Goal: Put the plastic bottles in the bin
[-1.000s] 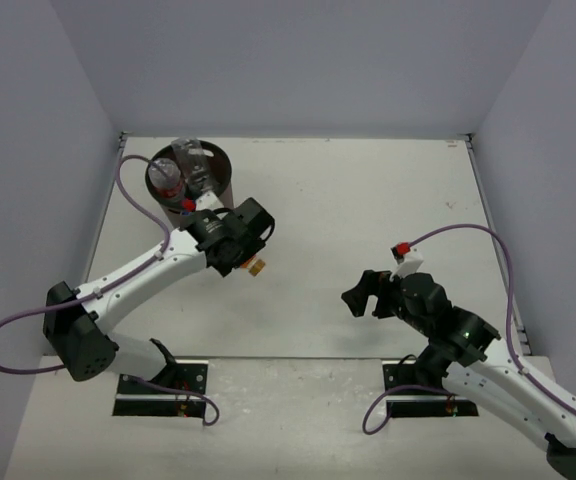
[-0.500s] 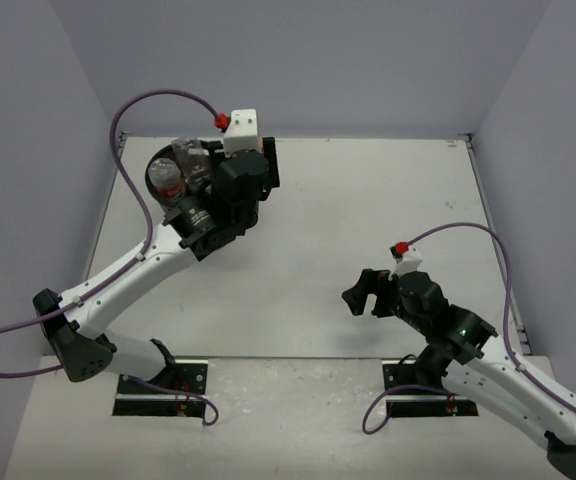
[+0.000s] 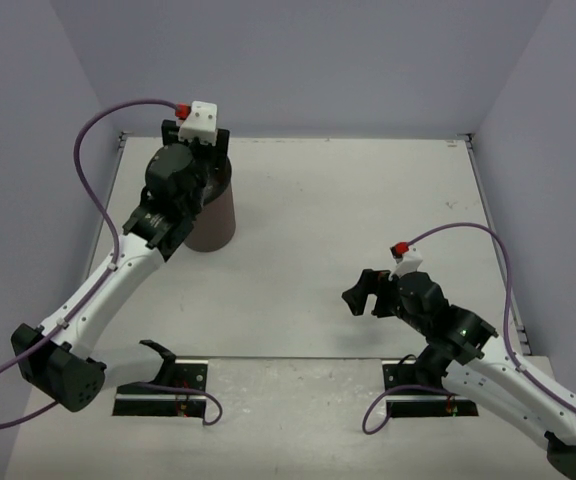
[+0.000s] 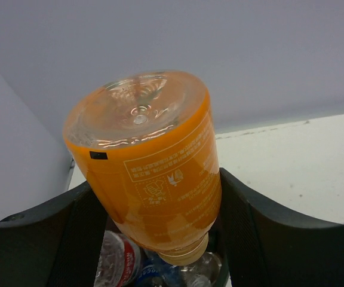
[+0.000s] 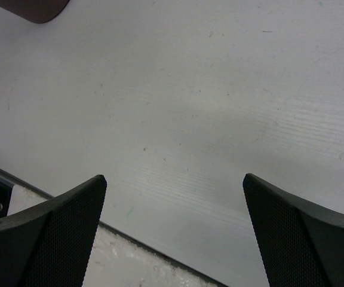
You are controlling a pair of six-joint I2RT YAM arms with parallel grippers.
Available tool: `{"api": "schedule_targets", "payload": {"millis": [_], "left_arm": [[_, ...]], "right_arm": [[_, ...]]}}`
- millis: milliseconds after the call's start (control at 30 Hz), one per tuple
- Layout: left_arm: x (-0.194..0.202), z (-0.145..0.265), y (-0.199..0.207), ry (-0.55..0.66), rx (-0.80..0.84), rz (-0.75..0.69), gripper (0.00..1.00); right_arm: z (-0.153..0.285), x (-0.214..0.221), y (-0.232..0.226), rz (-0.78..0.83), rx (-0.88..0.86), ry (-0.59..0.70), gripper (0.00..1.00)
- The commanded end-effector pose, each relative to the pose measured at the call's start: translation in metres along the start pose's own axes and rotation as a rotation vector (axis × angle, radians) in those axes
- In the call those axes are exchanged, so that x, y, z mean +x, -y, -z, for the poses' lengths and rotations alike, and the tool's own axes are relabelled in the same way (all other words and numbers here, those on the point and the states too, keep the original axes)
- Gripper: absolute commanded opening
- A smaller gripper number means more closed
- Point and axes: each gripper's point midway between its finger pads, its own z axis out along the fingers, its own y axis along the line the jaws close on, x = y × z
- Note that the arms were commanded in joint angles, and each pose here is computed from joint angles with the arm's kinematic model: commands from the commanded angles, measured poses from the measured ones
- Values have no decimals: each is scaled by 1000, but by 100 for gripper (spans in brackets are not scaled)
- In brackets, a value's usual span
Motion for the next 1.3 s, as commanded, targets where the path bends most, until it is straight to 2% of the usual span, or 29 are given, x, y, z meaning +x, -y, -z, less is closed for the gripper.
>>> {"api": "schedule_targets", "payload": {"millis": [0,233,433,500,633,800,867,967,1033,1100,1167,1267], "left_arm": [[-12,5,22,105,152,-75,3],[15,4,20,75,157,-123,3],[47,-6,8,-9,112,-148,4],[57,-8,7,-38,103,-148,9],[68,-7,0,-71,74,-134,26],[75,-3,-4,-72,53,-122,32],[77,-3,-6,-75,41,-118,40],[78,-4,-7,-84,38,-113,57],[74,-2,-7,-83,49,-105,78],[66,1,-8,-71,48,-88,94],[53,3,-6,-47,75,-68,100],[28,6,2,-4,129,-17,100]], "right_arm": [[1,-10,-4,-3,0,28,99],[2,-9,-4,-2,-8,27,99],[2,-8,-3,-7,-9,31,99],[2,-7,-2,-6,-7,27,99],[2,-7,-3,-5,-8,26,99],[2,-8,-2,-6,-8,31,99],[2,-7,-2,-7,-6,29,99],[2,-7,-2,-7,-8,29,99],[3,-8,-2,-8,-8,34,99],[3,-9,-3,-9,-11,38,99],[3,-8,-2,-10,-11,38,99],[2,-7,-2,-8,-6,31,99]]}}
